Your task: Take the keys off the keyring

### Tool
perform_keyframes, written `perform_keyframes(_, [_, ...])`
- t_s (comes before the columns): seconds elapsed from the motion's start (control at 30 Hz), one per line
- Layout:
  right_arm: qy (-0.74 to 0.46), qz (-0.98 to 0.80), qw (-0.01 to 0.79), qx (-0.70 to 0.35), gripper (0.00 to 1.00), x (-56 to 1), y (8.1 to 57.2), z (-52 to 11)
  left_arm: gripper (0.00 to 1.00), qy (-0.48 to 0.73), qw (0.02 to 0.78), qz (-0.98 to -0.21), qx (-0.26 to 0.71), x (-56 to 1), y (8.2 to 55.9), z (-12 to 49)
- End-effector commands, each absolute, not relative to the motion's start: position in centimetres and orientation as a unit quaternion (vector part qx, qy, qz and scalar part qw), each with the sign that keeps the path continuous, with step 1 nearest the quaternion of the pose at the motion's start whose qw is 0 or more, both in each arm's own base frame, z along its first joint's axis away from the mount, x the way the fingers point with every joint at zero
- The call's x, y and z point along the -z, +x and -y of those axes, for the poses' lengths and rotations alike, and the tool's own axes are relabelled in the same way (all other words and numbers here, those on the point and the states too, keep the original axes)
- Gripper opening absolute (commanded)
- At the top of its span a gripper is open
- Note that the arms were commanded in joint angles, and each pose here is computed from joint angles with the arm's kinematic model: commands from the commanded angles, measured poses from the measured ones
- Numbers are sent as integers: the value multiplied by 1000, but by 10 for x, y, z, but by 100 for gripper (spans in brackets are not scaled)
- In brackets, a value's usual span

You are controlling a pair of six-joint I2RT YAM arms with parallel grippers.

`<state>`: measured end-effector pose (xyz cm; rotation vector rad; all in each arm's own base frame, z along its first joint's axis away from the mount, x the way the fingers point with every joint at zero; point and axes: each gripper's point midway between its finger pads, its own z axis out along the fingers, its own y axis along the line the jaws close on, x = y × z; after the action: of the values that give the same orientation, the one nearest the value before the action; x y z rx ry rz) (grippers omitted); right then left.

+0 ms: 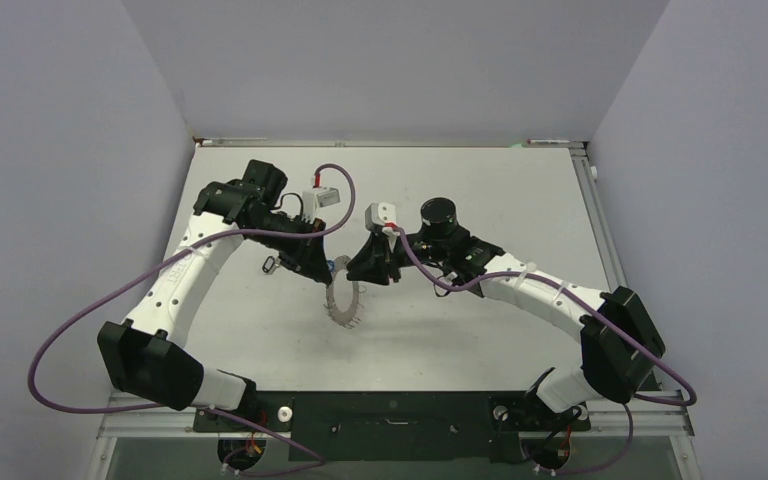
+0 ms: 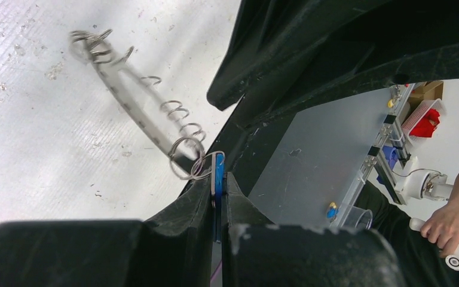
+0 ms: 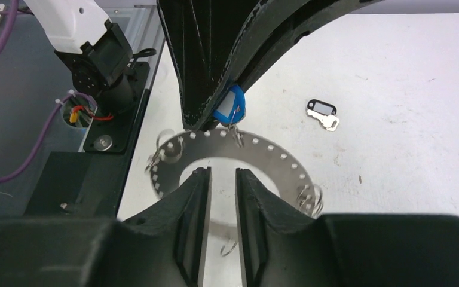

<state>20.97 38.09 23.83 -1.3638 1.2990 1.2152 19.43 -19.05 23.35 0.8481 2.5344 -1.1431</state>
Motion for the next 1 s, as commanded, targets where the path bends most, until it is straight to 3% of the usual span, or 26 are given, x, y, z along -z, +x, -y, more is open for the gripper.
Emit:
perform_keyframes(0.0, [-565, -496, 456, -476, 26, -247, 209, -381, 0, 307, 158, -850, 397, -256, 198, 194])
perform_keyframes(0.47, [-585, -482, 472, -449, 39, -268, 211, -391, 0, 313, 146, -847, 405, -255, 193, 196])
perform_keyframes(0.97, [-612, -474, 469, -425, 39, -258, 204, -410, 0, 315, 136, -841, 419, -257, 185, 200])
